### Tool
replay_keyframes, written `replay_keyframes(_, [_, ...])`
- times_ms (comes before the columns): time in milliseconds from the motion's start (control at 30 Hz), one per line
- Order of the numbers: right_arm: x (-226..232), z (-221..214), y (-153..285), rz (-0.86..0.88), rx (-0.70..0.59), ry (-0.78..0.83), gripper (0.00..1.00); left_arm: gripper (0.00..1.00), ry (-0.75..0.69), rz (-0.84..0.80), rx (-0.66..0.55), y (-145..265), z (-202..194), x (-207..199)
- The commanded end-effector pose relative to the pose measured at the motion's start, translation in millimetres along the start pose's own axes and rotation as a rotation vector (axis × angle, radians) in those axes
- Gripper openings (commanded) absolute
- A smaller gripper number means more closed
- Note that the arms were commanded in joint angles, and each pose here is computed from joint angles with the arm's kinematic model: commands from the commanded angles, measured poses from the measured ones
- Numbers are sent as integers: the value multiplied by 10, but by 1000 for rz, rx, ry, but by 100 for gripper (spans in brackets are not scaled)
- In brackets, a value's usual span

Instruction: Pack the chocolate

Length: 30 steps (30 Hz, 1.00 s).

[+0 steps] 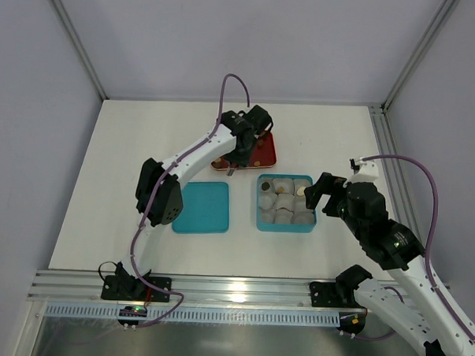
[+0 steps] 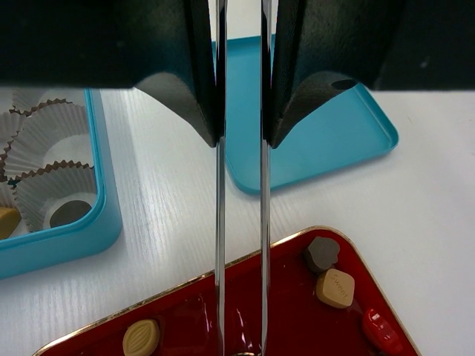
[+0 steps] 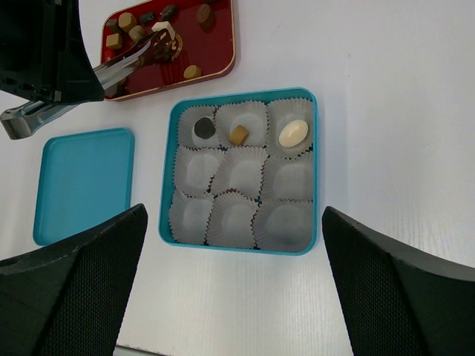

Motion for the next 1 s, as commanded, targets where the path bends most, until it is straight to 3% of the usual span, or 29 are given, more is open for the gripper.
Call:
replay_keyframes(0, [60, 49, -12, 21, -20, -13, 100, 22, 26, -11, -103, 420, 117, 141])
replay_keyframes(500, [76, 33, -63, 23, -17, -17, 100, 18, 31, -16, -134, 620, 126, 198])
replay_keyframes(967, [110, 89, -87, 18, -30, -4, 100, 17, 4, -69, -223, 1162, 59, 25])
Point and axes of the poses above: each gripper's point midway between its finger pads, its own y axis back along the fingers, its own x axis along the line the jaws close on, z = x × y, the point moved 7 cm from there along y, back along the fingers, and after that the axes turned 11 degrees about -y, right-handed, at the moved point
